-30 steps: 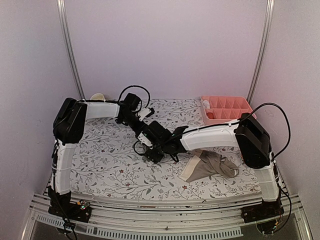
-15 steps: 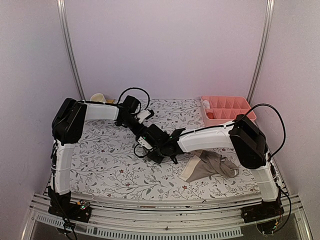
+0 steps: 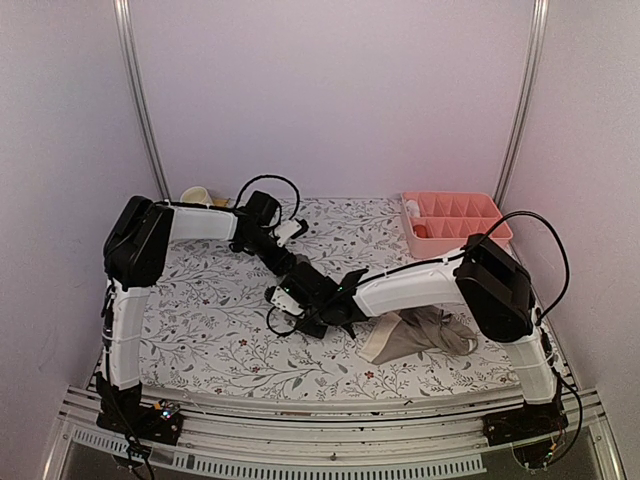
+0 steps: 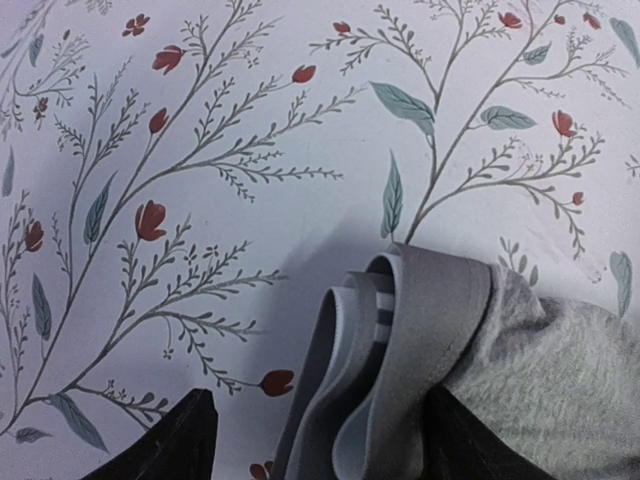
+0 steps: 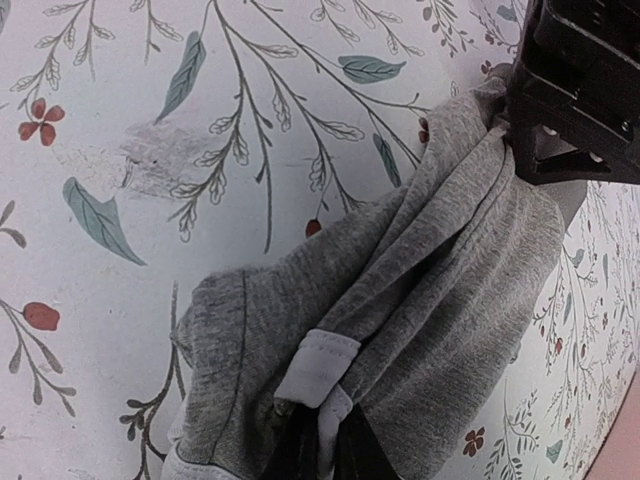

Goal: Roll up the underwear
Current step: Smooth out the underwear at the center of the board.

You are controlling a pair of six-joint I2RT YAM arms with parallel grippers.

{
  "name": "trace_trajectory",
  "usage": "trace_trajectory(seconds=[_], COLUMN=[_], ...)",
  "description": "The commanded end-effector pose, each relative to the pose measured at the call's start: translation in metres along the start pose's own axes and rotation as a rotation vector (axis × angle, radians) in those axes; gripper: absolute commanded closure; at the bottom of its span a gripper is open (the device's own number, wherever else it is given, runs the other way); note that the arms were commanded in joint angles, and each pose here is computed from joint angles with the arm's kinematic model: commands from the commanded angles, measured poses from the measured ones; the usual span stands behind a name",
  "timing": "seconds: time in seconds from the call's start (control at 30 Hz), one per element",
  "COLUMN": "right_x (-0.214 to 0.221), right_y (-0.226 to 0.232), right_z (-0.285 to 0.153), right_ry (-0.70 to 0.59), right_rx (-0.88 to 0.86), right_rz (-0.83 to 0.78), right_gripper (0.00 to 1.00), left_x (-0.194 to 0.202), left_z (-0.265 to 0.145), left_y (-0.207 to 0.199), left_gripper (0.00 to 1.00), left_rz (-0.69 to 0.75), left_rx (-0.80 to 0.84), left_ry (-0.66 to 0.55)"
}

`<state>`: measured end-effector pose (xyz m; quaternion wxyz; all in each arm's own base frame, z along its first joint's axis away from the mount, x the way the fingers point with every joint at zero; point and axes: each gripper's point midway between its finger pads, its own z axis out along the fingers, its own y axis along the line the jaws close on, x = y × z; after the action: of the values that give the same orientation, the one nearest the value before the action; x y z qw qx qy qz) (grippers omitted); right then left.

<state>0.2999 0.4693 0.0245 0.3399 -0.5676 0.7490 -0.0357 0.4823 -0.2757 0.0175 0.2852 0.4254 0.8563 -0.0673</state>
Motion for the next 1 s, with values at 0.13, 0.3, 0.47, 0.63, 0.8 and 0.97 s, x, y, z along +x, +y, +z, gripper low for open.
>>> trace_trajectory(seconds=[0.13, 0.3, 0.47, 0.63, 0.8, 0.97], right_x=[-0.001, 0.002, -0.001, -0.007, -0.018, -0.027], right_y=[0.027, 0.039, 0.048, 0.048, 0.041, 0.033], right_z=[-0.006, -0.005, -0.006, -0.011, -0.027, -0.048], right_ry=[-0.007, 0.003, -0.006, -0.023, -0.059, -0.097], right_rx=[-0.085, -0.131, -0.183, -0.199, -0.191, -0.177], right_rz=[-0.103, -0.128, -0.147, -0.157, -0.158, -0.173], right_gripper=[0.90, 0.82, 0.67, 0.59, 0.51, 0.42], left_x=[0.034, 0.040, 0.045, 0.038, 0.022, 0.001], left_z=[0.009, 0.009, 0.010, 0.005, -0.009, -0.030], left_y=[0.014, 0.010, 0.006, 0.007, 0.012, 0.015], left_gripper=[0.27, 0.24, 0.19, 0.14, 0.09, 0.04], left_rz=[0.002, 0.004, 0.002, 0.002, 0.001, 0.007], left_rx=[-0.031, -0.013, 0.007, 0.007, -0.005, -0.016], left_ry=[0.097, 0.107, 0.111, 0.094, 0.051, -0.005])
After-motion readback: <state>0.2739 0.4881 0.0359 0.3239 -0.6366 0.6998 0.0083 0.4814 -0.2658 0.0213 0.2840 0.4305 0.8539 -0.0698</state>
